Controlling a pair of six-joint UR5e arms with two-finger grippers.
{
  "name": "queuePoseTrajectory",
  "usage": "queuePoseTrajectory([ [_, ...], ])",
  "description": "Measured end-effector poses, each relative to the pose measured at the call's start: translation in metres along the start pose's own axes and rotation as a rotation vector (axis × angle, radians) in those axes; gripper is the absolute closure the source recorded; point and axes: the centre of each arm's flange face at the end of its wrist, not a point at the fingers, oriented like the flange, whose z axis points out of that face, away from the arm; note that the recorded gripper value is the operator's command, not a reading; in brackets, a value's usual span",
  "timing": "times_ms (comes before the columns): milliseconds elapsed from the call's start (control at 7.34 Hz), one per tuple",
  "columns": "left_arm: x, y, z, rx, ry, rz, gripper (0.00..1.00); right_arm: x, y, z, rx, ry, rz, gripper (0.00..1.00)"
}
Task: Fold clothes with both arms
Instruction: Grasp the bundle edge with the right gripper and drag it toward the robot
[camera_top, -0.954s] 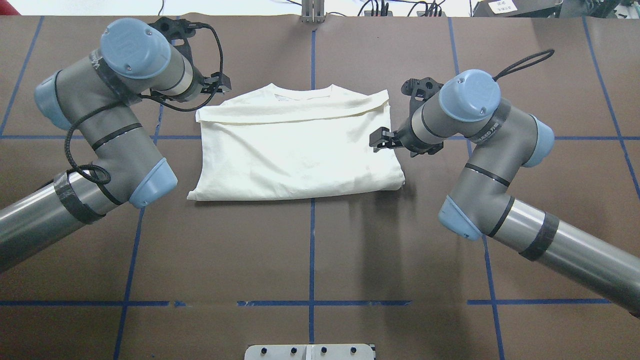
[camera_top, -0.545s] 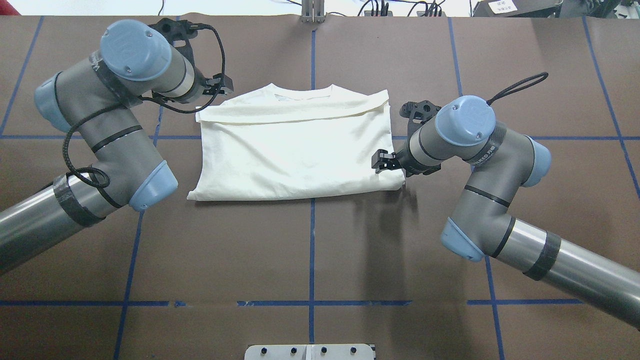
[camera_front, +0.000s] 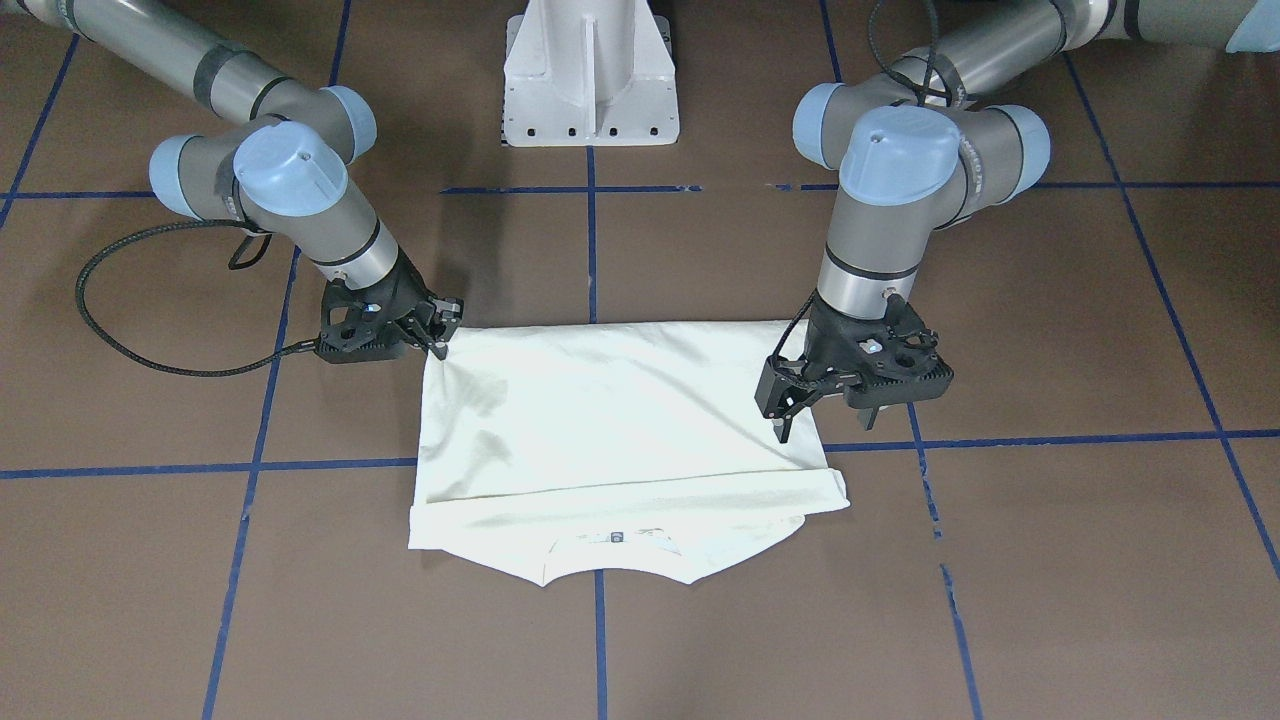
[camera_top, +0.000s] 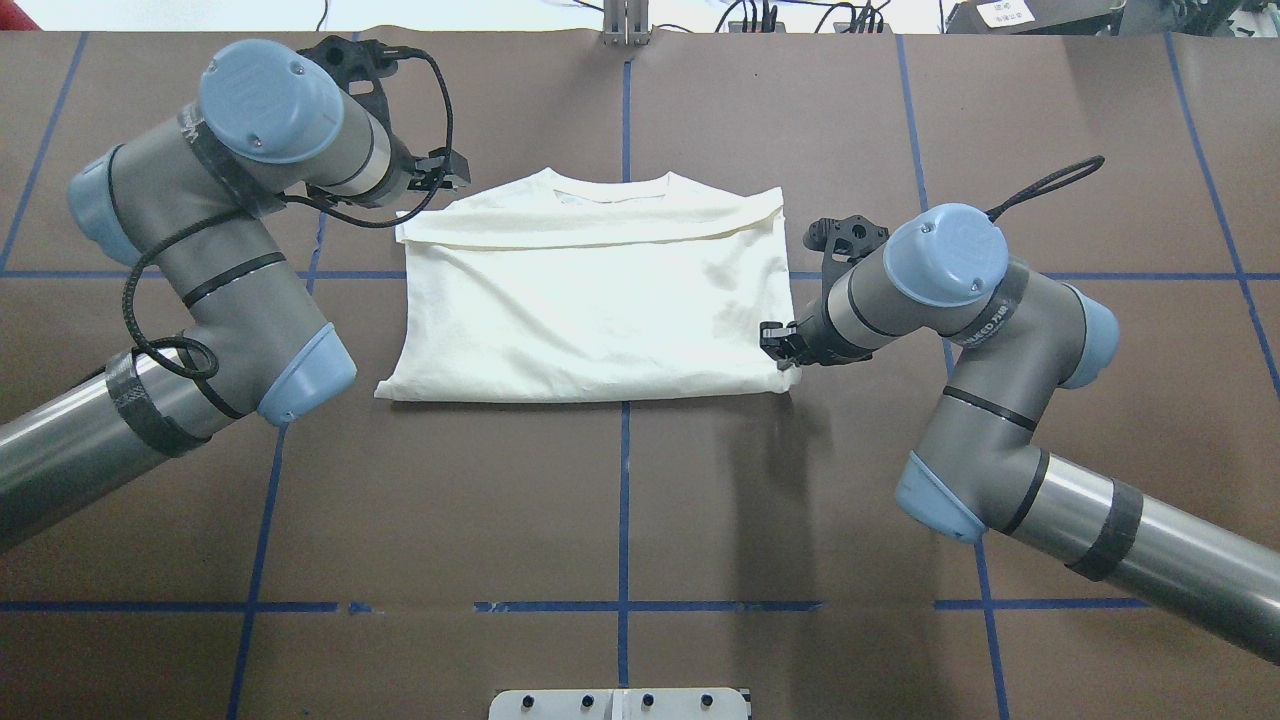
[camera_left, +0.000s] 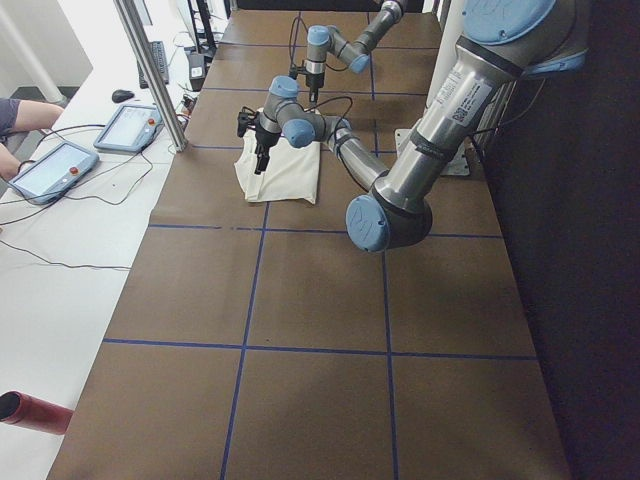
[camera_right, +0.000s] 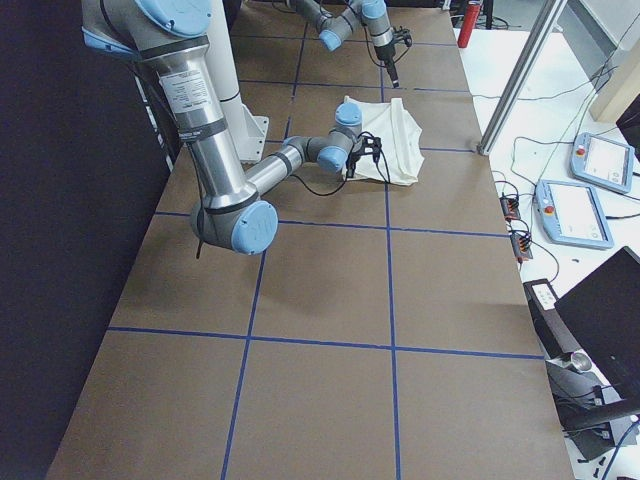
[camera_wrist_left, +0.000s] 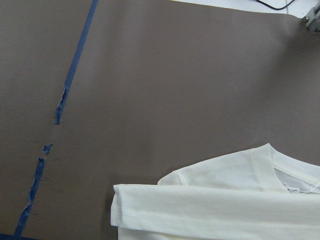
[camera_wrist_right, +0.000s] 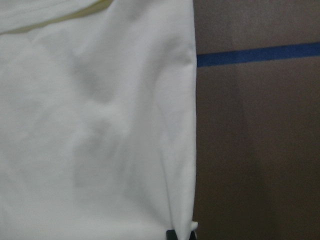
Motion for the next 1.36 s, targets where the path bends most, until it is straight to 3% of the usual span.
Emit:
queuePoseTrajectory([
  [545,0.002,0.004,-0.006,0.002,0.013,0.003,0.00,0.023,0.137,-0.025,-0.149,-0.038,-0.094,1.00],
  [681,0.006,0.008,-0.009,0.000,0.023,0.006,0.00,0.025,0.178,-0.037,-0.202,-0.050,-0.102,0.80],
  [817,0.011,0.016,-0.012,-0.005,0.034,0.008,0.00,0.025,0.220,-0.049,-0.265,-0.060,-0.111,0.01],
  [954,0.018,0.027,-0.015,-0.015,0.049,0.011,0.00,0.022,0.253,-0.055,-0.319,-0.066,-0.119,0.00],
  [1090,0.026,0.042,-0.014,-0.038,0.060,0.007,0.00,0.017,0.268,-0.063,-0.341,-0.081,-0.126,0.00],
  [1226,0.032,0.060,-0.010,-0.081,0.071,-0.006,0.01,0.009,0.261,-0.075,-0.321,-0.109,-0.118,0.00],
  [1362,0.031,0.078,-0.005,-0.133,0.070,-0.035,0.06,0.001,0.234,-0.089,-0.263,-0.143,-0.094,0.00],
])
